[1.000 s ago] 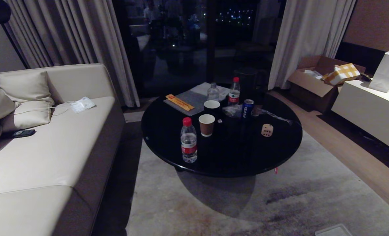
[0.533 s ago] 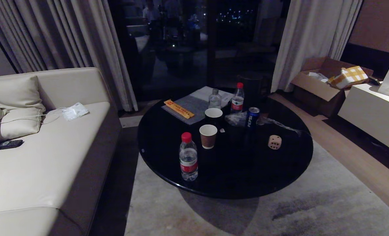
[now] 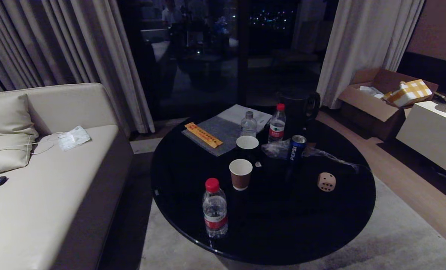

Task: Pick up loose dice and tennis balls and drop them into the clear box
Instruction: Pick up toys out of the box

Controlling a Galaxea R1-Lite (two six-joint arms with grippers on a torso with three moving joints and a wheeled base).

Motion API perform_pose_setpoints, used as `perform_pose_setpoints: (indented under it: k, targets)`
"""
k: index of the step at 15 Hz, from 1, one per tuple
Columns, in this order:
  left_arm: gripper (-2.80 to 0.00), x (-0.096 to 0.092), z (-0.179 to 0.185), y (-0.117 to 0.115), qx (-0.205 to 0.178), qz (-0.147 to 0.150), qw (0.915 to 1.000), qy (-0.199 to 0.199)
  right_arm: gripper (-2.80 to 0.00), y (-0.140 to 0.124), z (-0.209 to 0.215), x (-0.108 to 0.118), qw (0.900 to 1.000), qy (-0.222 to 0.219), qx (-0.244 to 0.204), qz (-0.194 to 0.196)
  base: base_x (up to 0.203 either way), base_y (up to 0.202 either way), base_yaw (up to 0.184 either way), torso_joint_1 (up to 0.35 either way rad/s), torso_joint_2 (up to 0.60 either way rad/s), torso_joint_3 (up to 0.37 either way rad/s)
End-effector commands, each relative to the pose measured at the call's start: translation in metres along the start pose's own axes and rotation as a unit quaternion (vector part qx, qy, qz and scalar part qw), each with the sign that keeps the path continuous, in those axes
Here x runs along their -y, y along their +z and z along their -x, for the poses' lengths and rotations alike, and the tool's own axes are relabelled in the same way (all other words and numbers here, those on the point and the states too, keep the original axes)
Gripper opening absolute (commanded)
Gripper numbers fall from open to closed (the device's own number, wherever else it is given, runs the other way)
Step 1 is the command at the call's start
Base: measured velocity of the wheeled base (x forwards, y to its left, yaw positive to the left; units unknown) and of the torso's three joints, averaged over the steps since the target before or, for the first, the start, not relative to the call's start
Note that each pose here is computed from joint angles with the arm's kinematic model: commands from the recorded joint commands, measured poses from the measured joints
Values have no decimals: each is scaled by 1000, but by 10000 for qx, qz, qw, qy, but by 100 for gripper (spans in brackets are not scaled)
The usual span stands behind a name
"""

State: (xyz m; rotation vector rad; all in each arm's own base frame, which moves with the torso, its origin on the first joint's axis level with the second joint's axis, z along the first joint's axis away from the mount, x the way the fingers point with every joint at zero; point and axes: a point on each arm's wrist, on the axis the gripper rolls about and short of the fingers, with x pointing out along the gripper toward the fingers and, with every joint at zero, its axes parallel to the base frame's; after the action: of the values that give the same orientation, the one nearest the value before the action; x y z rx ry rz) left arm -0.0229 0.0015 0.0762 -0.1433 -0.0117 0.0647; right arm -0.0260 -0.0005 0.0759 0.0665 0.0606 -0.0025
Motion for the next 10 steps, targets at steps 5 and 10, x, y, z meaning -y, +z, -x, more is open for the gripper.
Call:
perform_pose_setpoints:
  k: [5, 10]
  targets:
    - [-280, 0, 0, 0, -4, 0, 10000, 4, -280, 0, 0, 0, 10000, 1, -11, -1, 179, 0, -1, 2, 3, 3]
    - [-280, 0, 0, 0, -4, 5, 10000, 4, -280, 0, 0, 0, 10000, 1, -11, -1, 22, 0, -1, 0, 2, 0]
